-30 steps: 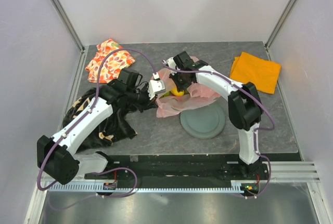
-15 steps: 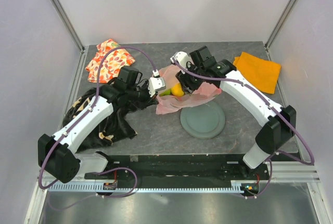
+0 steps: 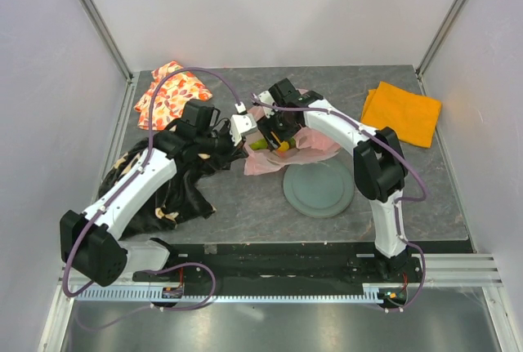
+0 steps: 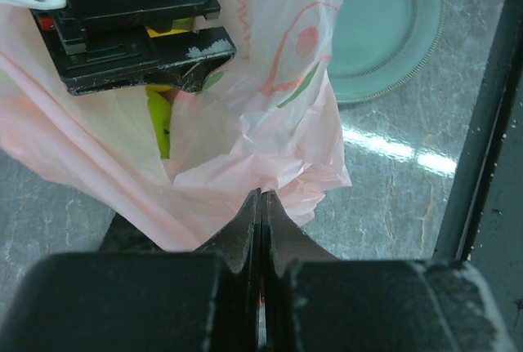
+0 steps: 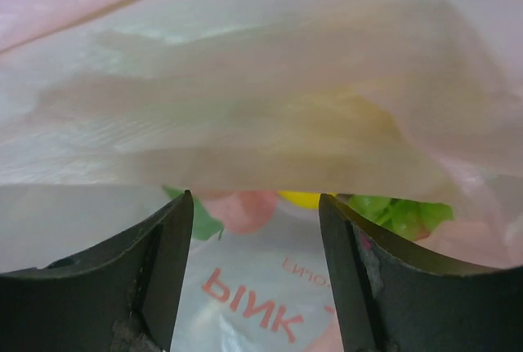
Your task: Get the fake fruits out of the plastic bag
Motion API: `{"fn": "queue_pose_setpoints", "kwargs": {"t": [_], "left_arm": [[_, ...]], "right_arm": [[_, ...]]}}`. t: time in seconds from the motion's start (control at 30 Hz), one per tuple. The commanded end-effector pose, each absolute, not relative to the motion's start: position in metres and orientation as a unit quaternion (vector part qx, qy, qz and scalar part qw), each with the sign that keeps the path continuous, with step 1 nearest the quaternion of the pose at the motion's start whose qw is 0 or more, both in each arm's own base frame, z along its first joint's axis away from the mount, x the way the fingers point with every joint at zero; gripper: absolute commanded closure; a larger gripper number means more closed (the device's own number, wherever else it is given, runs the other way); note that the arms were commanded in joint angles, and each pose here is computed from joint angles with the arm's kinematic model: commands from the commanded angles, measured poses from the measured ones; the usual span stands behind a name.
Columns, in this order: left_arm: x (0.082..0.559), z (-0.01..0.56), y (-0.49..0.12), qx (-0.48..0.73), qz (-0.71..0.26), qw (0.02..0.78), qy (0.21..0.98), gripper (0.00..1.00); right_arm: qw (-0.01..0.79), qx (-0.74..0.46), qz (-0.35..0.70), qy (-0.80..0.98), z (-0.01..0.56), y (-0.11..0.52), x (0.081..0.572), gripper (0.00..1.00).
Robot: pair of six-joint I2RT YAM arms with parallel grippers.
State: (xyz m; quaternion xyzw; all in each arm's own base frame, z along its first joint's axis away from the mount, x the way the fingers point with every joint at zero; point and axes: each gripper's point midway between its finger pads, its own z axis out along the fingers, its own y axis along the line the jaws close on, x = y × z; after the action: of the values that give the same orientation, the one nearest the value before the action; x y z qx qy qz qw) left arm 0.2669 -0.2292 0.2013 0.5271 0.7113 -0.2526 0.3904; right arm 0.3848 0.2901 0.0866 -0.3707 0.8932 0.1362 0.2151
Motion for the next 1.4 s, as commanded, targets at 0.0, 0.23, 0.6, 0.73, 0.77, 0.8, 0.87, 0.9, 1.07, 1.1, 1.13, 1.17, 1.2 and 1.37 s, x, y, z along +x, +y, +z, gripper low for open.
{"fn": "queue_pose_setpoints", "kwargs": {"t": [0.0, 0.23, 0.6, 0.73, 0.77, 0.8, 0.87, 0.9, 1.07, 1.1, 1.13, 1.17, 1.2, 1.37], "left_arm": [[0.281, 0.223, -0.230, 0.508, -0.260, 0.424, 0.703, 0.98], [0.278, 0.217, -0.231, 0.511, -0.270, 0.415, 0.703, 0.98], [0.278, 0.216, -0.233, 0.512, -0.276, 0.412, 0.702, 0.98], [0.280, 0.218, -0.235, 0.510, -0.277, 0.414, 0.702, 0.98], [0.281, 0.219, -0.234, 0.509, -0.275, 0.414, 0.703, 0.98], [0.282, 0.218, -0.235, 0.508, -0.275, 0.414, 0.704, 0.98], [0.284, 0.217, -0.234, 0.506, -0.270, 0.414, 0.707, 0.99], [0.284, 0.217, -0.234, 0.506, -0.269, 0.415, 0.706, 0.98], [0.293, 0.221, -0.227, 0.501, -0.240, 0.428, 0.713, 0.98], [0.296, 0.222, -0.225, 0.501, -0.232, 0.432, 0.713, 0.98], [0.297, 0.224, -0.225, 0.502, -0.231, 0.434, 0.712, 0.98], [0.299, 0.224, -0.226, 0.504, -0.230, 0.435, 0.710, 0.98], [0.301, 0.225, -0.227, 0.503, -0.231, 0.434, 0.710, 0.98], [0.315, 0.243, -0.237, 0.483, -0.245, 0.449, 0.711, 0.98]], "right_arm": [[0.268, -0.332, 0.118, 0.897, 0.103, 0.299, 0.415, 0.29], [0.252, -0.326, 0.093, 0.907, 0.067, 0.298, 0.427, 0.26], [0.266, -0.340, 0.072, 0.899, 0.075, 0.292, 0.432, 0.61], [0.286, -0.351, 0.097, 0.886, 0.110, 0.295, 0.423, 0.76], [0.289, -0.355, 0.102, 0.883, 0.119, 0.294, 0.420, 0.77], [0.297, -0.358, 0.105, 0.879, 0.137, 0.290, 0.413, 0.78], [0.304, -0.379, 0.110, 0.867, 0.155, 0.285, 0.403, 0.79], [0.309, -0.390, 0.113, 0.860, 0.170, 0.278, 0.390, 0.80], [0.302, -0.475, 0.118, 0.818, 0.195, 0.245, 0.334, 0.82], [0.301, -0.487, 0.119, 0.811, 0.197, 0.240, 0.326, 0.82], [0.305, -0.498, 0.118, 0.803, 0.199, 0.234, 0.320, 0.82], [0.311, -0.518, 0.118, 0.788, 0.203, 0.222, 0.307, 0.82], [0.316, -0.535, 0.122, 0.774, 0.205, 0.218, 0.300, 0.82], [0.325, -0.623, 0.156, 0.694, 0.213, 0.201, 0.246, 0.83]]}}
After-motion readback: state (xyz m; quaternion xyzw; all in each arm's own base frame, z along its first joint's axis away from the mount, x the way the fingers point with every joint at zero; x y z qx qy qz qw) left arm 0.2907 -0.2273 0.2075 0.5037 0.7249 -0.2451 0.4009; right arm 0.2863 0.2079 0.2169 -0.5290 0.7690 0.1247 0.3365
